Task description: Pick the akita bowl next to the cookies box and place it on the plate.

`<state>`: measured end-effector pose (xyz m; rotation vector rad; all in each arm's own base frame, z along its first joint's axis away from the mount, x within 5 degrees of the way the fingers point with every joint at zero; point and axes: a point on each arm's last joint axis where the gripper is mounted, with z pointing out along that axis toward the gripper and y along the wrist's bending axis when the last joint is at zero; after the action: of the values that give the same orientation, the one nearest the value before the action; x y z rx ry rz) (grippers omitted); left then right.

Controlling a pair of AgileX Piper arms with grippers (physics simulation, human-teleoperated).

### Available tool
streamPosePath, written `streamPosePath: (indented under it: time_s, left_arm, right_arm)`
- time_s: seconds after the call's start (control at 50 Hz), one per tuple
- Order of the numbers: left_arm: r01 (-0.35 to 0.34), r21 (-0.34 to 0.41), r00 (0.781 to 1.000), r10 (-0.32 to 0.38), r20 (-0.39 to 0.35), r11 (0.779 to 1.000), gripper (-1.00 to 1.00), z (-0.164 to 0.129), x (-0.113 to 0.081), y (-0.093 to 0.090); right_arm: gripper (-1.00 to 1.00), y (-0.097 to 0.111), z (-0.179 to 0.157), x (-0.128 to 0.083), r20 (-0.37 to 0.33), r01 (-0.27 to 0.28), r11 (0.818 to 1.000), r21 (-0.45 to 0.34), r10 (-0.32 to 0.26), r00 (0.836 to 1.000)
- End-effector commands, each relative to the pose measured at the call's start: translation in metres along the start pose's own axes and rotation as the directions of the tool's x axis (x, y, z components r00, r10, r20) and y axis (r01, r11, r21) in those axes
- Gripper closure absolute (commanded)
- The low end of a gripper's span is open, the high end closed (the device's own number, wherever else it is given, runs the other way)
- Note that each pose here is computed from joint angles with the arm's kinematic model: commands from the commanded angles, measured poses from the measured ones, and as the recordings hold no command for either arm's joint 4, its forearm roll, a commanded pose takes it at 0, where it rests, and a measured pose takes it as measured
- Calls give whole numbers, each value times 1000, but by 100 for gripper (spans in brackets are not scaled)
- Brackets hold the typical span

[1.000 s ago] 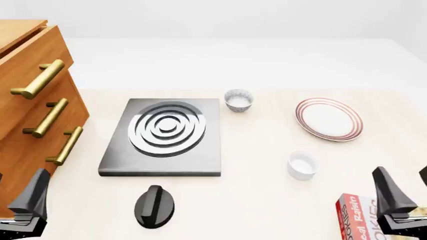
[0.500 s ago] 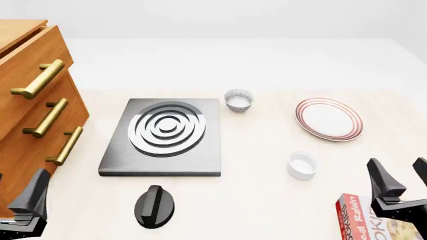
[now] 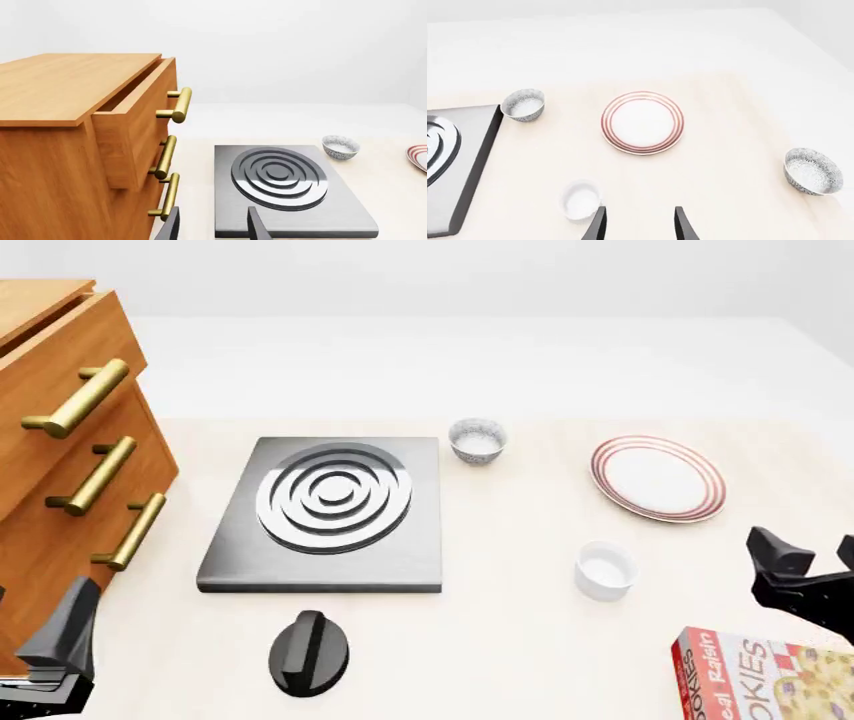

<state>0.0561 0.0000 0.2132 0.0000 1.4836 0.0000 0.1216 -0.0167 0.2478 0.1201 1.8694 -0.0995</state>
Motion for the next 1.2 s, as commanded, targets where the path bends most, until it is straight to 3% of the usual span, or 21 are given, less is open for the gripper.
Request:
streamPosePath:
  time_s: [0.02,0.06,0.24,0.36,0.62,1.06,1.2]
  left_arm:
    - [0,0,1000,0,0,1000,-100,0,0,0]
    - [0,0,1000,0,0,1000,-100,0,0,0]
    - [0,0,1000,0,0,1000,-100,0,0,0]
    - [0,0,1000,0,0,1000,-100,0,0,0]
    - [0,0,1000,0,0,1000,-100,0,0,0]
    - [0,0,1000,0,0,1000,-100,0,0,0]
    - [0,0,1000,0,0,1000,-100,0,0,0]
  right_arm:
    - [-100,-10,13,-17,-100,4,998,63,2,995]
    - [-100,-16,15,-25,-123,2,995,100,11,992]
    - [-100,-17,4,-48,-133,1,995,104,12,991]
    - [-100,-25,12,-51,-170,-1,989,148,26,985]
    - [-100,-54,28,-58,-245,-15,963,271,84,966]
    - [-100,-85,38,-98,-294,-17,934,356,129,947]
    - [-100,-101,49,-108,-326,-22,922,387,159,932]
